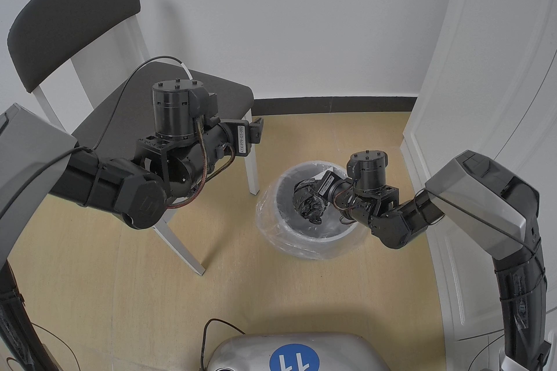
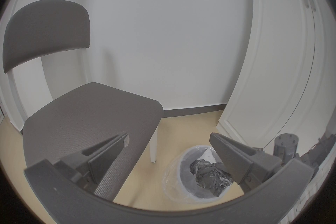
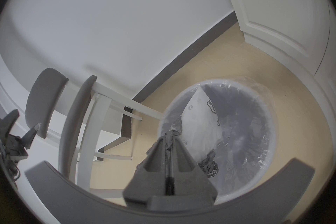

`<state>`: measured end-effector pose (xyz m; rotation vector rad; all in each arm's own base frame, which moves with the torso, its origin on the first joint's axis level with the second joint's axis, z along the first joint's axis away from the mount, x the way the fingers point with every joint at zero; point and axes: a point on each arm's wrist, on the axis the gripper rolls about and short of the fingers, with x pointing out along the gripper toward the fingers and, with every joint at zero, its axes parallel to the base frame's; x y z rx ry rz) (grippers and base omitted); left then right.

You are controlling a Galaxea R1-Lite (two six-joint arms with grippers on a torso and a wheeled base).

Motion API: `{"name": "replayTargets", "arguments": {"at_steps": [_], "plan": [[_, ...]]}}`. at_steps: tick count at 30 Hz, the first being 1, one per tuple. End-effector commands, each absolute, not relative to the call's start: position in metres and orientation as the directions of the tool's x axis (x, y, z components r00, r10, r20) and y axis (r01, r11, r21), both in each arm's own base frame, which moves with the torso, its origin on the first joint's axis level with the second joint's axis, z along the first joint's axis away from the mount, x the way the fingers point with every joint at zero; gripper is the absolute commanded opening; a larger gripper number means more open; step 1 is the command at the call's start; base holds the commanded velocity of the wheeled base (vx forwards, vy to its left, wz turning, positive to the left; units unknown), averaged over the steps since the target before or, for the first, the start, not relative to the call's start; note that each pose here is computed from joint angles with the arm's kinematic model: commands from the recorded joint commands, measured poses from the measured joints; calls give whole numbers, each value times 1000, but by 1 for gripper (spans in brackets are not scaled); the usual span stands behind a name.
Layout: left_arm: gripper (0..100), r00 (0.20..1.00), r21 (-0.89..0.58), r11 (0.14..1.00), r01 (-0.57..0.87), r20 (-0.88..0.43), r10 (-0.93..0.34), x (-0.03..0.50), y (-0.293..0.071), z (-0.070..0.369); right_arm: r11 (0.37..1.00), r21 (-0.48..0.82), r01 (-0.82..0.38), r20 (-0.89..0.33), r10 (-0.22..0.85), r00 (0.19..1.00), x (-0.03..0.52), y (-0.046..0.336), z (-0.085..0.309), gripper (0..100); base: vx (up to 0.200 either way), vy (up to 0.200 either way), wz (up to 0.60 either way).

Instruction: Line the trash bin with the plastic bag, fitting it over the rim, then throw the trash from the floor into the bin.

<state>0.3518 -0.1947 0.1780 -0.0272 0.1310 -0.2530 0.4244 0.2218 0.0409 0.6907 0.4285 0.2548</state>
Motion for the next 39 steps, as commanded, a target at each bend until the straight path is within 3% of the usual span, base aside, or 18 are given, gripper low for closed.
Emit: {"name": "replayTargets", "arguments": {"at_steps": [1,10,11,19,24,29,39], "plan": [[100,960,-44,968,247,-126,-251,352,-195,178,751,658,-53,-324,345,881,437,221,10,0,0,0,0],[100,960,-44,967,251,-120,-254,352,-197,178,733,679,-33,-318,335,887,448,224,-3,0,0,0,0],[100,963,-67,963,262,-53,-266,352,-199,185,732,681,-32,-319,336,886,448,225,-5,0,0,0,0],[100,962,-62,960,274,7,-274,347,-198,179,733,680,-32,-321,336,886,448,225,-5,0,0,0,0],[100,923,10,937,350,164,-347,343,-196,173,736,677,-26,-329,335,883,448,225,-10,0,0,0,0],[100,885,34,908,417,212,-415,338,-194,174,737,676,-20,-334,330,883,453,226,-16,0,0,0,0],[100,853,30,899,437,304,-424,344,-200,177,739,673,-16,-335,324,885,454,227,-21,0,0,0,0]]}}
